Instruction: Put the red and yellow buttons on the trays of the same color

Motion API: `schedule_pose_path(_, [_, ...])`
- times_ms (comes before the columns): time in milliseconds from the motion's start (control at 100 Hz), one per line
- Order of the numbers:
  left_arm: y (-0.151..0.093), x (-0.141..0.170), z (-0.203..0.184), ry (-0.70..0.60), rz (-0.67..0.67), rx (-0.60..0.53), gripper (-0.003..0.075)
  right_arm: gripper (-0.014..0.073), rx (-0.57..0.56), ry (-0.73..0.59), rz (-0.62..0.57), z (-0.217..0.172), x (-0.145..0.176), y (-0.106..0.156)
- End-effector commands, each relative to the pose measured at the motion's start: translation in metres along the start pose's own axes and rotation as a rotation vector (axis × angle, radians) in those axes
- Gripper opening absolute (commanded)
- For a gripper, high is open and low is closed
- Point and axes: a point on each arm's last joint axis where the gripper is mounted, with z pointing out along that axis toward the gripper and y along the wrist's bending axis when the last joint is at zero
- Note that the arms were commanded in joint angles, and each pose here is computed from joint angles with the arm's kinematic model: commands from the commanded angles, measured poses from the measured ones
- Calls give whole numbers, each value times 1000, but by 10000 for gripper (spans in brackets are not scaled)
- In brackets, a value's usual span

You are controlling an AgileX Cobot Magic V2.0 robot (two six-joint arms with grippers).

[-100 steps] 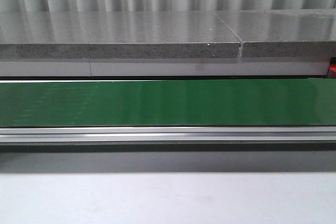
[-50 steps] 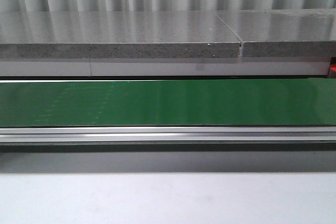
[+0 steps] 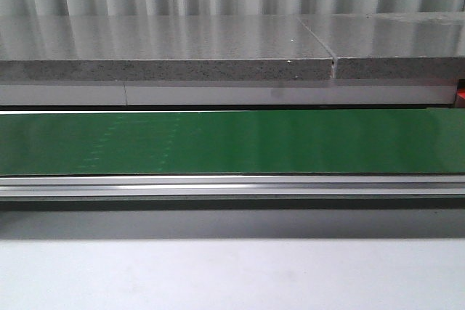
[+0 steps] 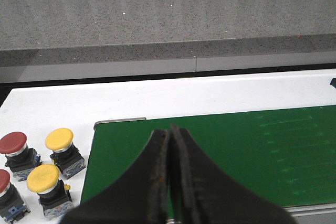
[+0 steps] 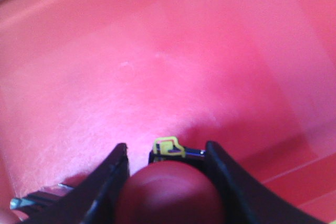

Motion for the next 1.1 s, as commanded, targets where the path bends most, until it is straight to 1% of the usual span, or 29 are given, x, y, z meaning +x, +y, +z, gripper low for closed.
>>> schedule_pose_path(0, [0,-15,-3,-96,-9,-6,-20,87,11,-149,14,-28,-25,3])
schedule_pose_path(180, [0,-15,-3,-96,-9,-6,-20,87,6,-153,24,-28,-26,4])
schedule_pose_path(280, [0,-15,-3,-96,-9,-6,-20,110,2,-154,30,-28,-26,4])
schedule_pose_path(430, [0,-15,-3,-96,-9,-6,-20,204,-1,-149,30,-28,-25,5])
schedule_pose_path(540, [0,-15,-3,-96,-9,-6,-20,250,-2,-147,29,-28,-25,5])
schedule_pose_path(610, [0,-15,-3,-96,-9,-6,-20,299,-4,-144,29,-28,-25,5])
schedule_pose_path(700, [0,-15,-3,-96,-9,-6,-20,410,-5,-141,29,-28,-25,6])
schedule_pose_path(750, [0,-15,-3,-96,-9,-6,-20,494,-5,-141,29,-28,-25,6])
schedule_pose_path(820, [0,-15,-3,-96,-9,-6,-20,588,-5,-142,29,-28,-25,6])
schedule_pose_path(890, [0,-15,-3,-96,-9,-6,-20,648,-5,-142,30,-28,-25,6])
schedule_pose_path(920, [0,-15,-3,-96,-9,-6,-20,658,-6,-143,31,-28,-25,6])
schedule_pose_path(1090, [0,-15,-3,-96,-9,-6,-20,652,-13,-158,40,-32,-27,7])
